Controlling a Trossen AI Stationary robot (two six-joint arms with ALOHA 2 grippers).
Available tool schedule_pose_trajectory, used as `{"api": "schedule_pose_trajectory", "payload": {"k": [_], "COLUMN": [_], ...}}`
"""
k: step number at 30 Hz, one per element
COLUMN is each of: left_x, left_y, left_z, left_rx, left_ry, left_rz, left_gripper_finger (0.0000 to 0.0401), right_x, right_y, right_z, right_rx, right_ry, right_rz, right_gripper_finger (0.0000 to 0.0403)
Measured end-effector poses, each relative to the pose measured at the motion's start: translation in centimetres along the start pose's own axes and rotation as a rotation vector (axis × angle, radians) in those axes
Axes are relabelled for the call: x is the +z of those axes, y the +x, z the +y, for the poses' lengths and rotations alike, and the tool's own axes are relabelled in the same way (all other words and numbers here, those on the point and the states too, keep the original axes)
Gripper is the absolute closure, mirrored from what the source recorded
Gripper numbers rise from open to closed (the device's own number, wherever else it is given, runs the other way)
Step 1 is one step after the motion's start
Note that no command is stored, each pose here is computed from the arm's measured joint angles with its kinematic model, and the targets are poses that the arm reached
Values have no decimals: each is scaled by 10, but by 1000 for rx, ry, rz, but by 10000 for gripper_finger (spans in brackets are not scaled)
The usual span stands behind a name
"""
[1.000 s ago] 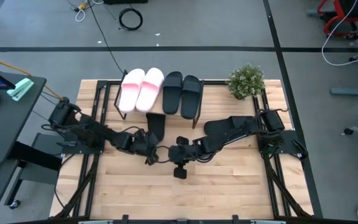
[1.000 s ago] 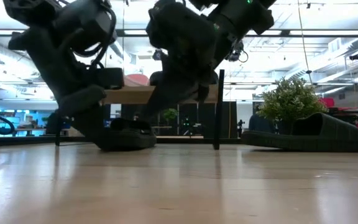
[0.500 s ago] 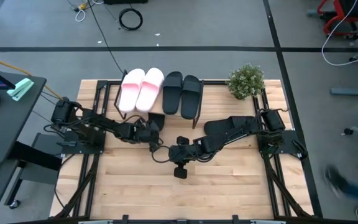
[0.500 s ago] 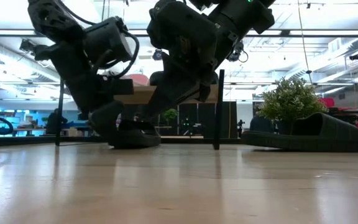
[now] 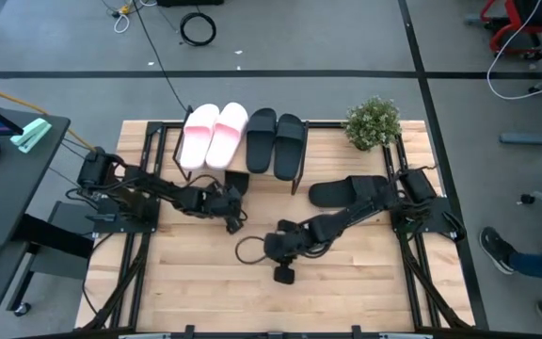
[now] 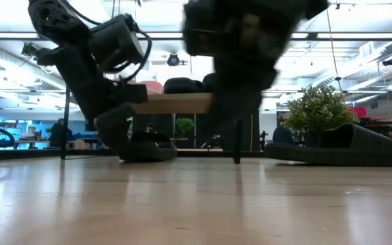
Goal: Pick and place slides into the shelf
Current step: Put the black slide under the shelf
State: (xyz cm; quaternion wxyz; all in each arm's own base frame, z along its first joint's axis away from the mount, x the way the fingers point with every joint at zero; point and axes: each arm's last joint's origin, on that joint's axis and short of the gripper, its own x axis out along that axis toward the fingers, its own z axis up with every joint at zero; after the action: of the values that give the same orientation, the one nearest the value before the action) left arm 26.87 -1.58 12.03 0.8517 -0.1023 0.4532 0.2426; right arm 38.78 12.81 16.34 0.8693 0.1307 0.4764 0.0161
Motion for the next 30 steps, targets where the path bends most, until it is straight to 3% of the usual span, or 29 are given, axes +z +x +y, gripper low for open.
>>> {"api": "schedule_pose_trajectory", "payload": {"k": [3, 7, 12, 16, 23, 30], "left_x": [0, 4, 7, 5, 3, 3], "left_y": [-5, -14, -23, -25, -26, -26], "left_z": [-13, -29, -43, -48, -49, -49], "left_rx": [-62, -150, -226, -239, -243, -243], "left_ry": [7, 57, 108, 124, 132, 132], "left_rz": [-52, -154, -254, -256, -257, -257], "left_gripper_finger": [372, 380, 394, 395, 378, 394], "right_x": [-10, -23, -37, -49, -50, -45], "right_y": [-12, -41, -82, -98, -101, -100], "right_z": [7, 9, -6, -16, -24, -37], "right_rx": [-89, -327, -667, -823, -827, -801], "right_ry": [60, 170, 431, 534, 613, 525], "right_rz": [45, 24, -51, -11, 102, 215], "right_gripper_finger": [401, 401, 401, 393, 343, 299]}}
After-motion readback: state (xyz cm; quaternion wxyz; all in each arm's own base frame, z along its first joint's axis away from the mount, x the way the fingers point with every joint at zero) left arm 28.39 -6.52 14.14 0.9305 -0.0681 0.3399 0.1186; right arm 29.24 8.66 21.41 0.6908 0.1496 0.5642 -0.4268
